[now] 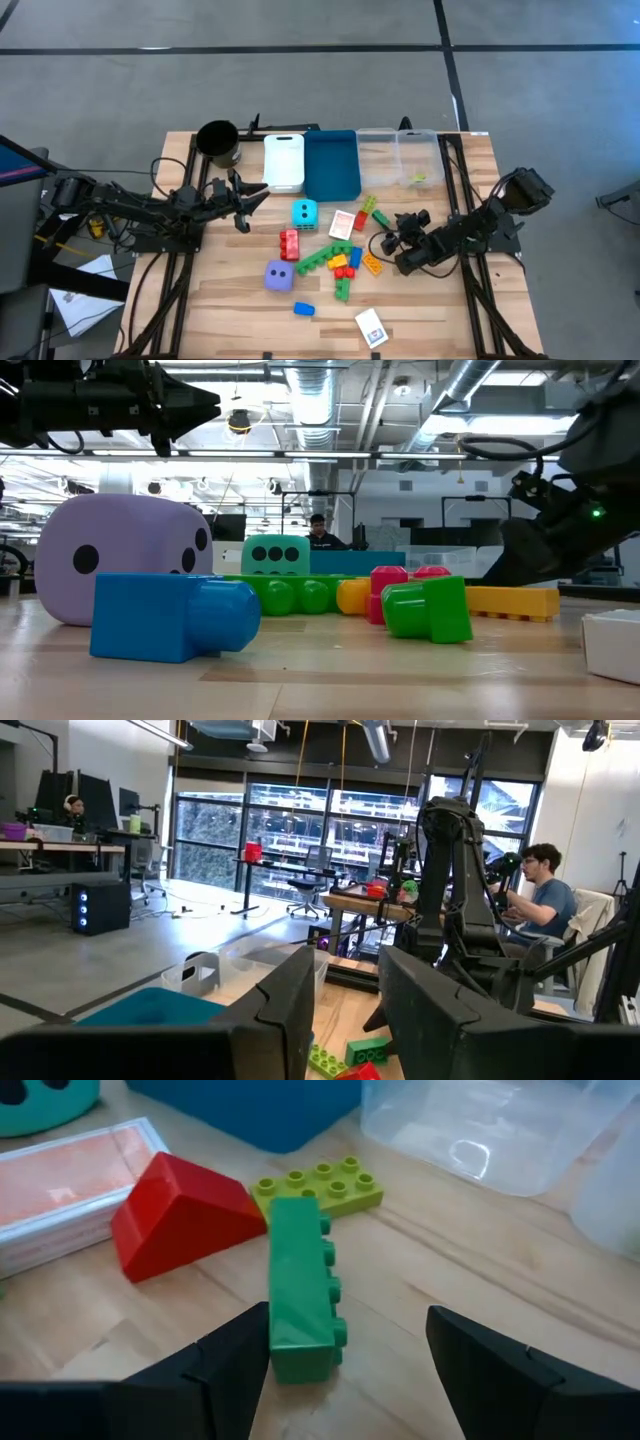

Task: Pick & Place Toys
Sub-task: Put the small green game piece into the right transparent bin

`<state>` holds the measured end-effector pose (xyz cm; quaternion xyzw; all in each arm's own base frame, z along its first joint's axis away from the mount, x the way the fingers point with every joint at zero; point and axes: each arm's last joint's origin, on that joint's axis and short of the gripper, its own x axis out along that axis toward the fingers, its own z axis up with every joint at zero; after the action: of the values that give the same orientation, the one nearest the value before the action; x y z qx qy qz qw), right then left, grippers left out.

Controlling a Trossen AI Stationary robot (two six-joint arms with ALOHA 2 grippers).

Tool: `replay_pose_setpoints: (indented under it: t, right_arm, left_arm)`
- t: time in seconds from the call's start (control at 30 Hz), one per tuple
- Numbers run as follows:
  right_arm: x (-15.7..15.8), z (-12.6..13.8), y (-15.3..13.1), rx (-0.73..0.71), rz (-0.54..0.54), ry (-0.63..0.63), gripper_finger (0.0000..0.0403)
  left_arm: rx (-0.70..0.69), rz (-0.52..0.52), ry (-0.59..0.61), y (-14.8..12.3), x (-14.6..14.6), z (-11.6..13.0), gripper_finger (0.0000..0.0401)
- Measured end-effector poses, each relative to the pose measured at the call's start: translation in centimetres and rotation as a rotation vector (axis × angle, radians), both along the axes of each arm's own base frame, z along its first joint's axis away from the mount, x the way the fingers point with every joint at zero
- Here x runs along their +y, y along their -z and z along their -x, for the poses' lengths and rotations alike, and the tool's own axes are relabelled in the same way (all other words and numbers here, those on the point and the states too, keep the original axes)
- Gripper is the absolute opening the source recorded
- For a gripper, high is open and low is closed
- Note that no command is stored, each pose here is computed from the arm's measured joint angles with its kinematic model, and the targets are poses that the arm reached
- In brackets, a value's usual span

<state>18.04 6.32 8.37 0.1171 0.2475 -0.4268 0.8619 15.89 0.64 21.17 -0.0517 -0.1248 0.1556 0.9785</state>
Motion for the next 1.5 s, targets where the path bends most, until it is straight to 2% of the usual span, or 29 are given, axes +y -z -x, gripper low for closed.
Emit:
replay_pose_setpoints:
  t: [0.33,0.43,0.53,0.73,0.8,1.13,1.5]
  right_arm:
    - [-1.4,-0.5,0.2,0.029,-0.076,0.059,0.0259]
    - [-1.6,-0.6,0.2,0.031,-0.088,0.068,0.0243]
    - [-1.8,-0.7,0.2,0.019,-0.096,0.081,0.0206]
    - [-2.0,-1.0,0.1,-0.006,-0.106,0.097,0.0086]
    - [-2.0,-1.0,0.1,-0.007,-0.105,0.097,0.0058]
    - [-1.7,-2.0,-0.7,-0.046,-0.074,0.094,0.0059]
    - [-0.2,-7.0,-5.5,-0.048,0.137,-0.008,0.0059]
  left_arm:
    - [0.0,0.0,0.0,0.0,0.0,0.0,0.0108]
    - [0.0,0.0,0.0,0.0,0.0,0.0,0.0108]
    - [0.0,0.0,0.0,0.0,0.0,0.0,0.0108]
    - [-0.001,0.0,0.0,0.0,0.0,0.0,0.0108]
    - [-0.001,0.0,0.0,0.0,0.0,0.0,0.0108]
    - [0.0,-0.002,-0.001,0.0,0.0,0.0,0.0108]
    - [0.001,-0.003,-0.001,0.0,0.0,0.0,0.0108]
